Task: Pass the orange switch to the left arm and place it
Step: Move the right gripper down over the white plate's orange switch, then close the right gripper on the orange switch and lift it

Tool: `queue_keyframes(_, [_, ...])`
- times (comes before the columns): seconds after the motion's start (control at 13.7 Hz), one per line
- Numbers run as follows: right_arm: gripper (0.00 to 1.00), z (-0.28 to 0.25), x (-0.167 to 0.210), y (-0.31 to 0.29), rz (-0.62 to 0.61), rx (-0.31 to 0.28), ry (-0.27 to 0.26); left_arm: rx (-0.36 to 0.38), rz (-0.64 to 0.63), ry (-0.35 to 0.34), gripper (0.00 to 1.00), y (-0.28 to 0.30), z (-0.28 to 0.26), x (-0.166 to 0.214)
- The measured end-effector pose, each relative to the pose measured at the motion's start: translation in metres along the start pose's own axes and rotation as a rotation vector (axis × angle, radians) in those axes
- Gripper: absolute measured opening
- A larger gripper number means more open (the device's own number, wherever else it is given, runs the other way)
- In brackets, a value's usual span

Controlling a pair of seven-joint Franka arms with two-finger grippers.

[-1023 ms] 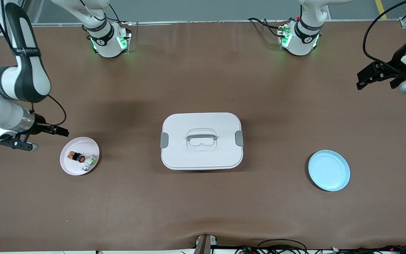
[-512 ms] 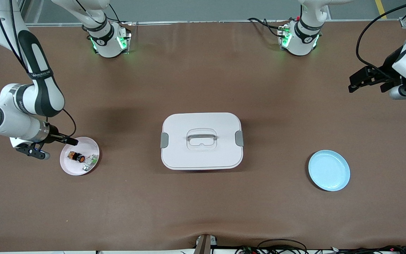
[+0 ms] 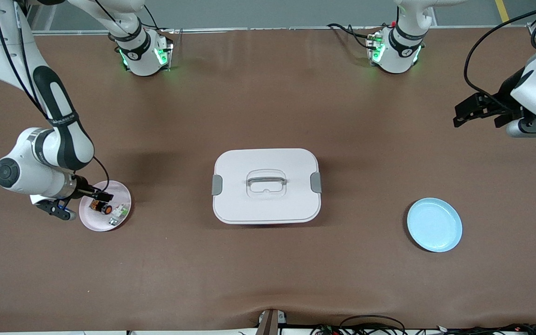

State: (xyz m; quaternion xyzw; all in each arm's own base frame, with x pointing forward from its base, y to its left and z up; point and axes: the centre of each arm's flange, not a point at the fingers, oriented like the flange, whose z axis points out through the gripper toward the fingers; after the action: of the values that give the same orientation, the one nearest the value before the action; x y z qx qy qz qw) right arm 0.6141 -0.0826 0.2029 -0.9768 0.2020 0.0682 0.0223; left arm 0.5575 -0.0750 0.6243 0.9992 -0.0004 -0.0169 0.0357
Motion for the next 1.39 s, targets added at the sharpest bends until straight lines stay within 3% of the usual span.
queue_keyframes(0.73, [1.0, 0.012, 0.027, -0.003, 0.005, -0.008, -0.037, -0.016, -0.012, 0.006, 1.0, 0.012, 0.013, 0.011])
queue_keyframes(1.39, [1.0, 0.012, 0.041, -0.006, 0.005, -0.003, -0.018, -0.02, -0.052, 0.006, 1.0, 0.034, 0.024, 0.016])
